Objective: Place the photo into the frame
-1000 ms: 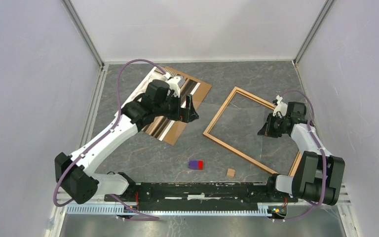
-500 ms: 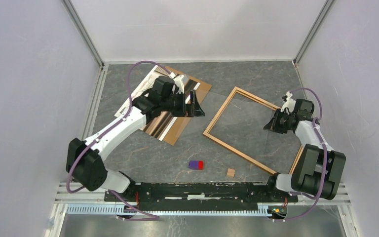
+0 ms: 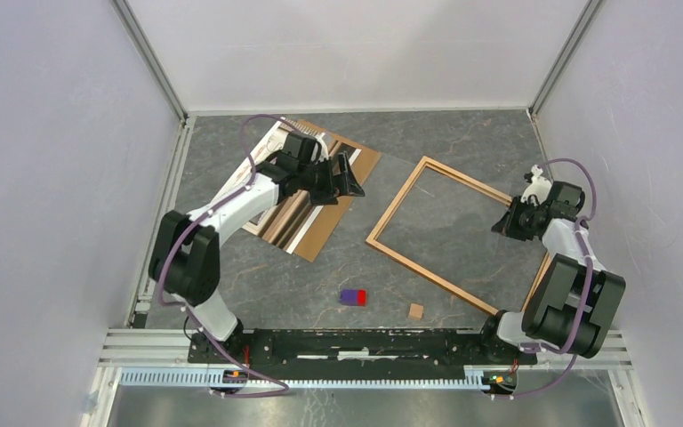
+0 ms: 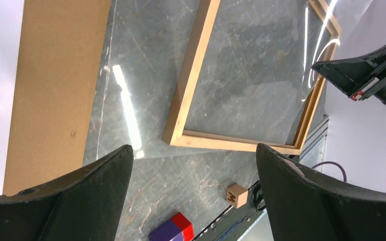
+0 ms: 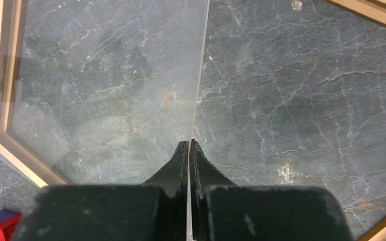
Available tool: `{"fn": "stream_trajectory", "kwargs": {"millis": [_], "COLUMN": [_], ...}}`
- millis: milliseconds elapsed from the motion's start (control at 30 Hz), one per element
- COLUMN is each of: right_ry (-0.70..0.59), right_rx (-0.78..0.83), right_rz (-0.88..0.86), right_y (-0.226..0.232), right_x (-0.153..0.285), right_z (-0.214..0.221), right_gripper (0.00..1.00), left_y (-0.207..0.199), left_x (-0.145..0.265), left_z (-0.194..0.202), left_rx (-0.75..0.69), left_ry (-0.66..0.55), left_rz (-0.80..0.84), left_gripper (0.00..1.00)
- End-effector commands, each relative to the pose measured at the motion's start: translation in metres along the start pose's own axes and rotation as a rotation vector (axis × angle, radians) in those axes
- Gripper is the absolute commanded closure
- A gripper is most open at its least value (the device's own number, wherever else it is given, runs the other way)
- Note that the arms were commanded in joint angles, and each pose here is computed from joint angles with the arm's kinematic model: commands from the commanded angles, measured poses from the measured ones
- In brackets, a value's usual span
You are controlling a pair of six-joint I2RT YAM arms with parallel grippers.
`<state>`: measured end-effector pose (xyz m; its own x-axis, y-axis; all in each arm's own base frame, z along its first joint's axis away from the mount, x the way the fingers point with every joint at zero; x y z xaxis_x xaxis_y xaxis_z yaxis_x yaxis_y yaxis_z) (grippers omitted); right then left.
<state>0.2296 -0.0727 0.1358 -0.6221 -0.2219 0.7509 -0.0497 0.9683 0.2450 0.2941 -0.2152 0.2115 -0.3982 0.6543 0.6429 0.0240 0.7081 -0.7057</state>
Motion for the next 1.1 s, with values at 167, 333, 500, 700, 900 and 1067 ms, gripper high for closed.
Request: {"fn": "stream_trajectory", "kwargs": {"millis": [167, 333, 500, 700, 900, 1067], "right_ry": [-0.084, -0.075, -0.071, -0.048, -0.026, -0.021], "right_rx": [0.074, 0.084, 0.077, 0.067, 0.058, 0.051], "right_rz": [-0.059, -0.048, -0.036, -0.005, 0.021, 0.017], "right_y": [-0.007, -0.011, -0.013, -0.016, -0.017, -0.016], "right_x": [-0.012, -0.012, -0.013, -0.016, -0.016, -0.016], "right_z": [-0.002, -0.007, -0.011, -0.005, 0.001, 0.003], "right_gripper": [1.00, 1.00, 1.00, 1.00, 1.00, 1.00], "left_y": [0.002, 0.016, 0.030, 0.035, 0.033, 0.035], "left_x": [-0.040, -0.069, -0.085, -0.086, -0.092, -0.096], "left_z": [-0.051, -0.057, -0.057, -0.058, -0.055, -0.053], "left_rx": [0.016, 0.017, -0.001, -0.066, -0.045, -0.032], "left_ry": [0.042, 0.093, 0.132, 0.128, 0.173, 0.202], "left_rz": [0.094, 0.041, 0.003, -0.067, -0.024, -0.003], "left_gripper": [0.09, 0.06, 0.07, 0.08, 0.09, 0.09]}}
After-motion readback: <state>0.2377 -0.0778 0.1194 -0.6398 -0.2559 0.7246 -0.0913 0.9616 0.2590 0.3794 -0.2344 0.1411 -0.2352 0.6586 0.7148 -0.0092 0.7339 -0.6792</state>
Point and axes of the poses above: each gripper's point midway between its finger pads, its own x axis back along the fingers, its own y axis along the line the jaws close on, z = x × y, the point moved 10 cm from there along x, back along the fingers, and after that the axes turned 10 degrees about x, right-handed, at the moved point
